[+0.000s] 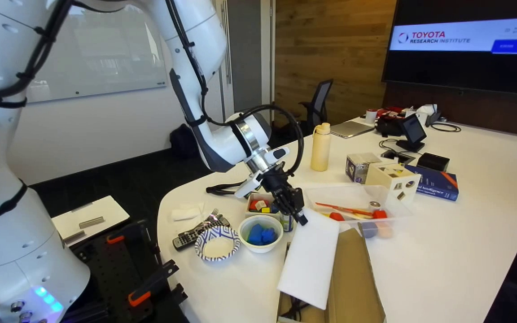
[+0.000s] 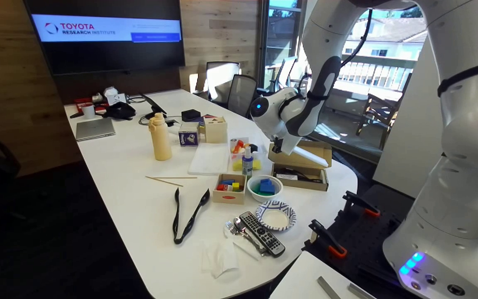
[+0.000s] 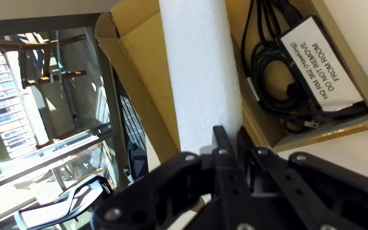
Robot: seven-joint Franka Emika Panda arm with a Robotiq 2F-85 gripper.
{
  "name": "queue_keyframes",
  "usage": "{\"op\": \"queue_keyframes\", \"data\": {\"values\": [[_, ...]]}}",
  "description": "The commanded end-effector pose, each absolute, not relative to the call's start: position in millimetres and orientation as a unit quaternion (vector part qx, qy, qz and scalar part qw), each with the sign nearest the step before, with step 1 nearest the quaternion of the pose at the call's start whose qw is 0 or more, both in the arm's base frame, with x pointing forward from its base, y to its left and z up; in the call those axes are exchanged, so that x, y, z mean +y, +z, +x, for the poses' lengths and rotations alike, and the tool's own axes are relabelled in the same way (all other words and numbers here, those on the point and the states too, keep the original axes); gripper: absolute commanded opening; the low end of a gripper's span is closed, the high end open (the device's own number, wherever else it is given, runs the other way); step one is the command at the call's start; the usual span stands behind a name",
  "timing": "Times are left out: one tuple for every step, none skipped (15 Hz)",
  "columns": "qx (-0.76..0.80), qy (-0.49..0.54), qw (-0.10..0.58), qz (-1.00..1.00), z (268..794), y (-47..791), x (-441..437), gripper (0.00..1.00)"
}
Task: Remove the white paper from the box and put it on the table
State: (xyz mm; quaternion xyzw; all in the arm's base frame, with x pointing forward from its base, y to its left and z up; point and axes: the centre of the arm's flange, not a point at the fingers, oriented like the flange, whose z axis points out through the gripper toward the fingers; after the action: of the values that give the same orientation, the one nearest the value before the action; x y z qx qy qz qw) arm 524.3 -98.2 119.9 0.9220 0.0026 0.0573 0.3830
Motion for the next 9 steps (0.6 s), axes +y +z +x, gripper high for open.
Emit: {"op": "queue_keyframes", "data": {"values": [[0.007,-0.005,0.378,0.926,482,132,-74,0.03],[0.008,-0.024,0.371,0.928,470,128,-68,0.03],[0.004,-0.042,0.361,0.932,452,126,-61,0.03],[0.001,-0.057,0.352,0.934,440,124,-55,0.03],[-0.007,-0.071,0.347,0.935,426,119,-49,0.03],[-0.018,-0.084,0.344,0.935,416,114,-44,0.03],[-0.028,-0.097,0.335,0.937,406,108,-39,0.03],[-0.038,-0.106,0.329,0.937,397,103,-34,0.03],[-0.046,-0.116,0.327,0.937,390,98,-29,0.03]]}}
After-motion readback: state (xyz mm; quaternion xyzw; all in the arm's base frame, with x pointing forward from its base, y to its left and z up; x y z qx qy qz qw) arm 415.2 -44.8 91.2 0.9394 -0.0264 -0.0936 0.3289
